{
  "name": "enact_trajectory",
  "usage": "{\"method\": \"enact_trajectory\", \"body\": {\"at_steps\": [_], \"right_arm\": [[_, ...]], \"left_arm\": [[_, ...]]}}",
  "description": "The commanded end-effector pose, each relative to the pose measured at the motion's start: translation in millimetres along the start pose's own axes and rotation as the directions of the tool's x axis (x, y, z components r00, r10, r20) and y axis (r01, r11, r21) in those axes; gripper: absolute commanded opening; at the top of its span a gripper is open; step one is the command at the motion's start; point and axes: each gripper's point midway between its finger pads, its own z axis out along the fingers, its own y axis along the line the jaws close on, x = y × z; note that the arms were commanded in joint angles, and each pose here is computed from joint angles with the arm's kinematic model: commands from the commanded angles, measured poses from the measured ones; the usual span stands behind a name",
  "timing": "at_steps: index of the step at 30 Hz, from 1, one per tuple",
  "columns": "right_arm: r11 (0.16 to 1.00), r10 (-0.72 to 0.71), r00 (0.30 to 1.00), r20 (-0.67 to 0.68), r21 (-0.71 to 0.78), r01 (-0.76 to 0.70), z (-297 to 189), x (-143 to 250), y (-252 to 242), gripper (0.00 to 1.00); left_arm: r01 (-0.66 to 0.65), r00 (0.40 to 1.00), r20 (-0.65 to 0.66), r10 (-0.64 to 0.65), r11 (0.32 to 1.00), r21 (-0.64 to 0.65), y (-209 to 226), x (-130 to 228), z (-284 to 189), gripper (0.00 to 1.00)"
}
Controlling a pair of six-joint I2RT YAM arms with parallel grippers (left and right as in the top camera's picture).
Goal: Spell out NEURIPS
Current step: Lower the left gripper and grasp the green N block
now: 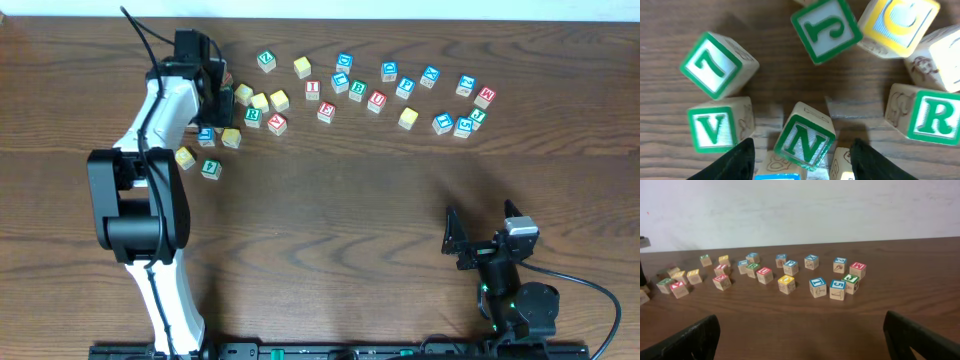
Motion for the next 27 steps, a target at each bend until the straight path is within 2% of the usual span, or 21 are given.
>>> {"method": "enact_trajectory", "body": {"at_steps": [1, 7, 24, 27], "right_arm": [[1.0, -0.01, 1.0, -0.005, 0.003, 0.01, 0, 1, 0, 0.99], [1.0, -0.01, 1.0, -0.005, 0.003, 0.01, 0, 1, 0, 0.99], [1.0, -0.01, 1.0, -0.005, 0.003, 0.01, 0, 1, 0, 0.99], [1.0, -0.01, 1.0, -0.005, 0.003, 0.01, 0, 1, 0, 0.99]], "left_arm": [[-0.005, 1.0, -0.02, 0.005, 1.0, 0.012, -2, 8, 11, 0.58], [-0.001, 1.0, -0.006, 0.001, 1.0, 0.011, -2, 5, 12, 0.49], [0.0, 1.0, 0.029, 0.0, 1.0, 0.007, -2, 6, 24, 0.49], [0.02, 0.999, 0.039, -0.02, 1.0, 0.007, -2, 4, 24, 0.43]]}}
